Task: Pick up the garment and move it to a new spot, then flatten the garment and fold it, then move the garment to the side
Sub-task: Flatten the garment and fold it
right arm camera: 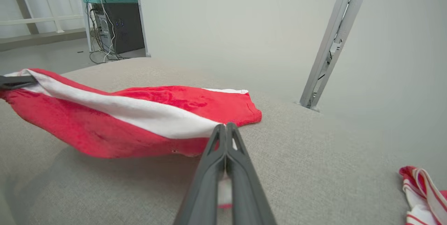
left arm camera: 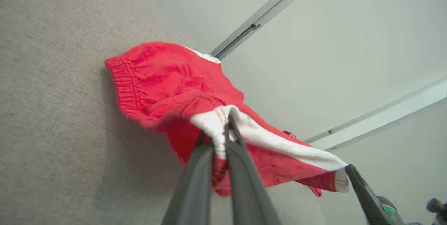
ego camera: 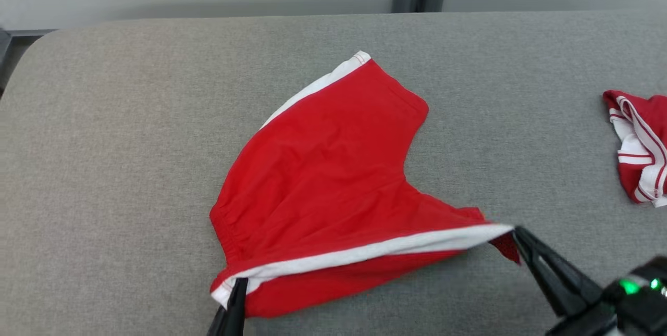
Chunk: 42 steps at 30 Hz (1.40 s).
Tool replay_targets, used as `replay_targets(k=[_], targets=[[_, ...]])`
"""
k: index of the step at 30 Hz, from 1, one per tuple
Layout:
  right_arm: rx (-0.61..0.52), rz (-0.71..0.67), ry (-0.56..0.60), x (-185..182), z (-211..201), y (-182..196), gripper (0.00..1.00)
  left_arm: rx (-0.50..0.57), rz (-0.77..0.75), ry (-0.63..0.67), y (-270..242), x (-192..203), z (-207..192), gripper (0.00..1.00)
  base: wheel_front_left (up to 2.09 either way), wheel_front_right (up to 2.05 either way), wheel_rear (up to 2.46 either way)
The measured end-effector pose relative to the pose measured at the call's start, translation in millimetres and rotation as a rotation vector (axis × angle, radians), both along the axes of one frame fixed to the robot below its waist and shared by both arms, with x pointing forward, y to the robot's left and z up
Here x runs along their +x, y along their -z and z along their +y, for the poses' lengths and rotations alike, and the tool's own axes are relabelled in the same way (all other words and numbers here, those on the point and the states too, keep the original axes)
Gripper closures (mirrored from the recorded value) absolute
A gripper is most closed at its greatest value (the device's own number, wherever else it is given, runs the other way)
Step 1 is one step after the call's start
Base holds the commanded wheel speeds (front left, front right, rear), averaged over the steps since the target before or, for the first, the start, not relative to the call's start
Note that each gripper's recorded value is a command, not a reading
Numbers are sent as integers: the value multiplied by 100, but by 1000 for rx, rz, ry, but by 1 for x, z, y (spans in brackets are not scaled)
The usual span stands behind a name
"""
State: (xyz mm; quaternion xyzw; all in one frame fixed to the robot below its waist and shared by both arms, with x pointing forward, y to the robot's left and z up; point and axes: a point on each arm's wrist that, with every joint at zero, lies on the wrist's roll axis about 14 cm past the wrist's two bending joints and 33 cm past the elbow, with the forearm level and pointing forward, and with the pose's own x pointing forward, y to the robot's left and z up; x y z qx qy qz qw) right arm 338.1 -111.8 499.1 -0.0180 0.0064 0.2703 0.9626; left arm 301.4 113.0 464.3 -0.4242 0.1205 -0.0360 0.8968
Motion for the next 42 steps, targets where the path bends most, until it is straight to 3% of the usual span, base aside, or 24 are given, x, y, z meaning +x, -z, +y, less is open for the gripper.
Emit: replay_targets(k=[5,10,16,22,29,30,31,32,33,37,42], targets=[[-59,-22,-119,64,15,-15,100,-32,-40,-43,-19,40,12,100,0,0,0],[-189,15,-230,130,37,-4,100,8,-34,-44,-12,85,15,100,0,0,0],[-246,26,-314,204,76,6,100,82,-38,-100,3,132,26,100,0,0,0],[-238,78,-383,241,120,37,100,138,41,-165,37,144,46,100,0,0,0],[-246,72,-444,255,150,56,99,139,111,-176,62,144,49,100,0,0,0],[-235,63,-447,256,152,54,3,131,116,-176,63,144,48,97,0,0,0],[-220,63,-442,257,153,52,0,129,121,-178,64,144,47,72,0,0,0],[-203,66,-427,260,151,50,0,131,127,-182,66,143,47,19,0,0,0],[-177,68,-413,262,150,45,0,132,134,-183,67,142,47,0,0,0,0],[-157,93,-354,273,136,33,0,140,124,-182,64,142,44,0,0,0,0],[-216,309,-259,276,103,54,0,216,89,-211,52,131,56,0,0,0,0]])
